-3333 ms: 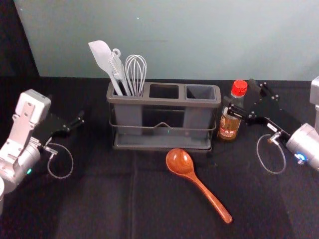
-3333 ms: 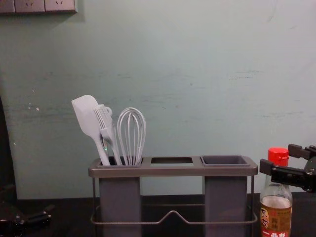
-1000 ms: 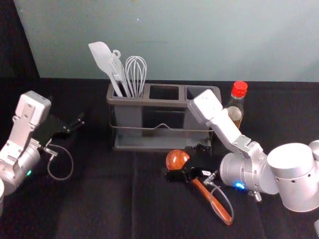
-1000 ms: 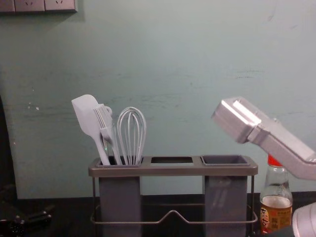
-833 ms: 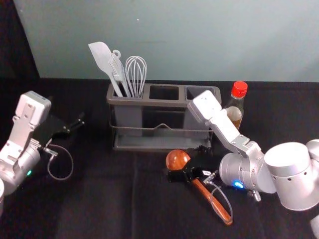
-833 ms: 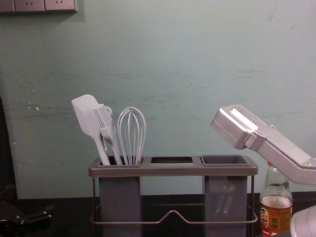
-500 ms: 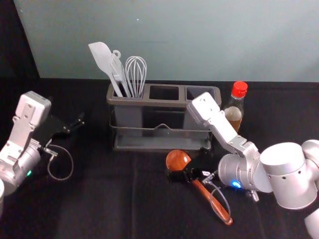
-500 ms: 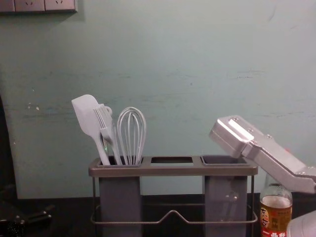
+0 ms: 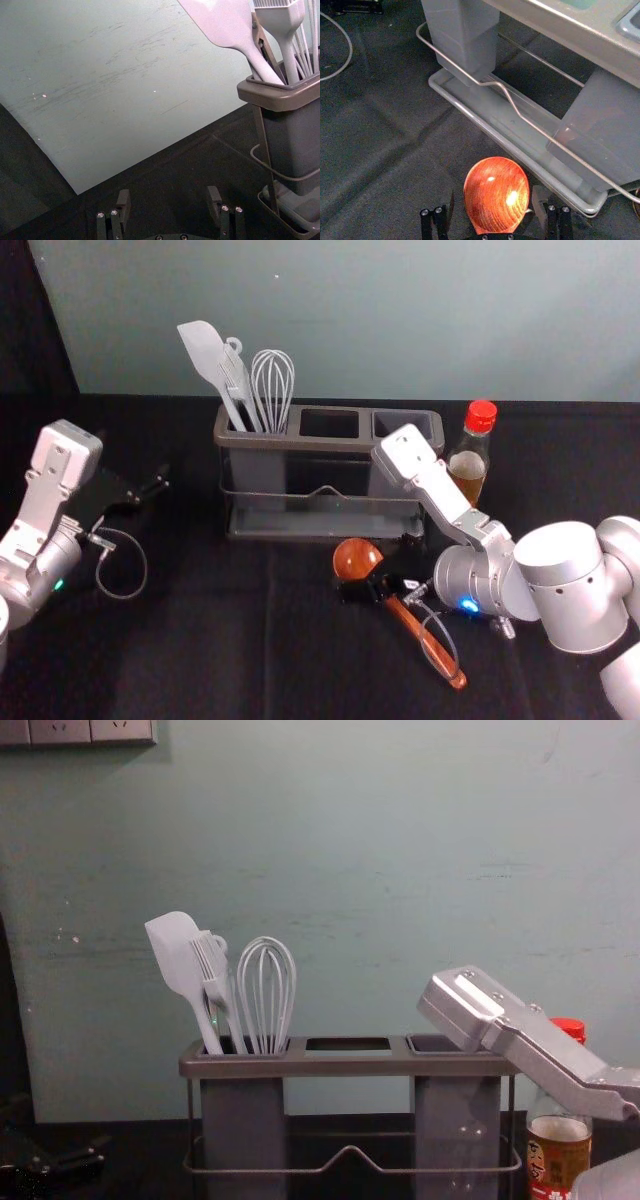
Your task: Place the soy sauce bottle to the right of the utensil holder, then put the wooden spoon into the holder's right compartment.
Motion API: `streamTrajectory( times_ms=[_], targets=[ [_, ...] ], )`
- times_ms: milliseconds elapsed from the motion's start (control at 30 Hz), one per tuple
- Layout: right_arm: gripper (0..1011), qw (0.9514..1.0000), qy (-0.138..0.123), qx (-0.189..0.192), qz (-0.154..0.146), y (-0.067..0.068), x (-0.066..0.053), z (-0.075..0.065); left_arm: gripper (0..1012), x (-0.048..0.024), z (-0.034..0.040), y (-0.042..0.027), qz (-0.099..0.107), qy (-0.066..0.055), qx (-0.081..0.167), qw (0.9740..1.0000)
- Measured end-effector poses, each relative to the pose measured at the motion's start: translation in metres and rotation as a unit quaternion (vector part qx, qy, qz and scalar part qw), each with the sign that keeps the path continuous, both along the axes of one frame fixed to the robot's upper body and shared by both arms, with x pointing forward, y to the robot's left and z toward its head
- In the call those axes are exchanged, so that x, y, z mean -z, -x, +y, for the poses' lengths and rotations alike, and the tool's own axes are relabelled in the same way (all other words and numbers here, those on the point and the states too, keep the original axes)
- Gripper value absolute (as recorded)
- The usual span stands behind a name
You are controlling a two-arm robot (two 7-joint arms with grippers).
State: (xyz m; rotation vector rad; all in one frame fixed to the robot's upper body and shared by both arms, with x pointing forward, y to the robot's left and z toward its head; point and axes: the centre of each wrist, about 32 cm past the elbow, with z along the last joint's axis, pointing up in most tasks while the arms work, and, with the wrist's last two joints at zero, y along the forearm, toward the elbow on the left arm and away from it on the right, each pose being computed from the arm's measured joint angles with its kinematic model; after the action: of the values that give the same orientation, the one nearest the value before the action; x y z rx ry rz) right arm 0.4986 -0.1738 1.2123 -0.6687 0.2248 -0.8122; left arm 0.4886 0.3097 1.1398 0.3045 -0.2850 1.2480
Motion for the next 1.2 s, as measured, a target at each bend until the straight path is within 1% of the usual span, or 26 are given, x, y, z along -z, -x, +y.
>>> streamTrajectory(
  times_ms=[733,967,1200],
  targets=[
    [1002,0.9999,0.012,-0.005,-0.008,-0.007,0.009,0.01,1005,0.0,0.0,0.0,0.0,0.0,0.0,1.0],
    [1002,0.9999,0.011,-0.004,-0.006,-0.009,0.012,0.011,1005,0.0,0.0,0.0,0.0,0.0,0.0,1.0],
    [1002,0.9999,0.011,-0.004,-0.006,-0.009,0.012,0.011,1005,0.0,0.0,0.0,0.0,0.0,0.0,1.0]
  ],
)
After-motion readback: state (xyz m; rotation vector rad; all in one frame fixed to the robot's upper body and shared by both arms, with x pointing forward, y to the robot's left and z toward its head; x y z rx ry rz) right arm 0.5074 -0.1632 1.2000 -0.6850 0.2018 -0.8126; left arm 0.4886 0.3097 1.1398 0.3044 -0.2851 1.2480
